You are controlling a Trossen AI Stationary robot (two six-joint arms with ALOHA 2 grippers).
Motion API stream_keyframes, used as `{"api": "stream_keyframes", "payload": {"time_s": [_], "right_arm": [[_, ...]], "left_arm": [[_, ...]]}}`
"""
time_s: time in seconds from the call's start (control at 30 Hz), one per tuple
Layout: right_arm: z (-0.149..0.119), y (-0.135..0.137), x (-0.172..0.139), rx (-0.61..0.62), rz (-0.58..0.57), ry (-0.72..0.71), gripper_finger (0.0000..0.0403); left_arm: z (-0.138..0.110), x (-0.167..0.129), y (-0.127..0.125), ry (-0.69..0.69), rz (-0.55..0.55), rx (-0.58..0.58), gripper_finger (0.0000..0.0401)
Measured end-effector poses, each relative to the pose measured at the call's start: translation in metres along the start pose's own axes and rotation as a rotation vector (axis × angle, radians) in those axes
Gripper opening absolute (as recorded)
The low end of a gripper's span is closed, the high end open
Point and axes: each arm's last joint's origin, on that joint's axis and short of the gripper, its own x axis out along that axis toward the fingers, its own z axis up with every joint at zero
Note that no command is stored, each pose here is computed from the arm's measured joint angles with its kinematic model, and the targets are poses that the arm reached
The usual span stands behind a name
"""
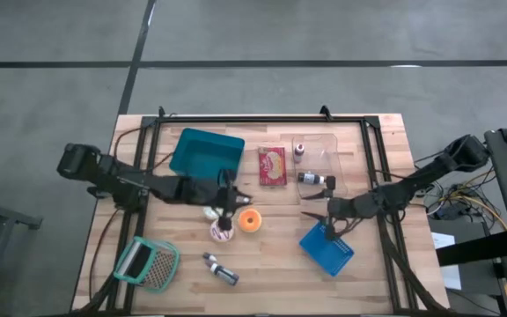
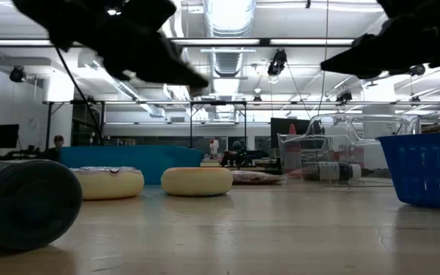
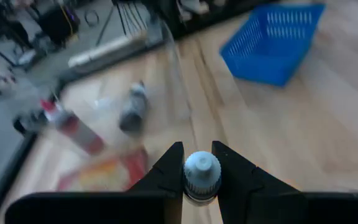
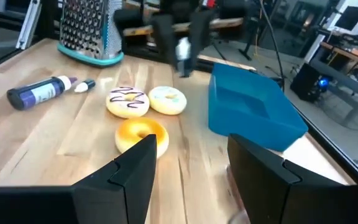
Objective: Pick & Place Food Item
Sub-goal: Put the top small purple food coloring bottle into the transparent bin
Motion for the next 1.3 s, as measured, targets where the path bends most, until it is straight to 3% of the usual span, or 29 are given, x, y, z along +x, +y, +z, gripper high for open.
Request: {"api": "stream_keyframes", "payload": {"time_s": [0.17, 0.4, 0.6, 0.97, 1.3], "right_arm": [[0.007, -0.002, 0.016, -0.034, 0.017, 0.011, 0.0194], [0.016, -0.009, 0.026, -0.095, -0.032, 0.054, 0.0194], [0.025, -0.012, 0.01, -0.112, -0.134, 0.077, 0.0194], [0.038, -0.015, -0.033, -0.105, -0.12, -0.028, 0.0194], [0.031, -0.019, -0.042, -0.099, -0.145, -0.045, 0.0194]], "left_arm": [[0.02, 0.004, 0.029, -0.119, -0.018, 0.024, 0.006], [0.026, 0.028, 0.064, -0.143, -0.027, 0.03, 0.006], [0.021, 0.067, 0.087, -0.13, -0.057, 0.016, 0.006], [0.023, 0.144, 0.115, -0.201, -0.199, 0.012, 0.006], [0.005, 0.199, 0.13, -0.122, -0.225, -0.028, 0.006]]}}
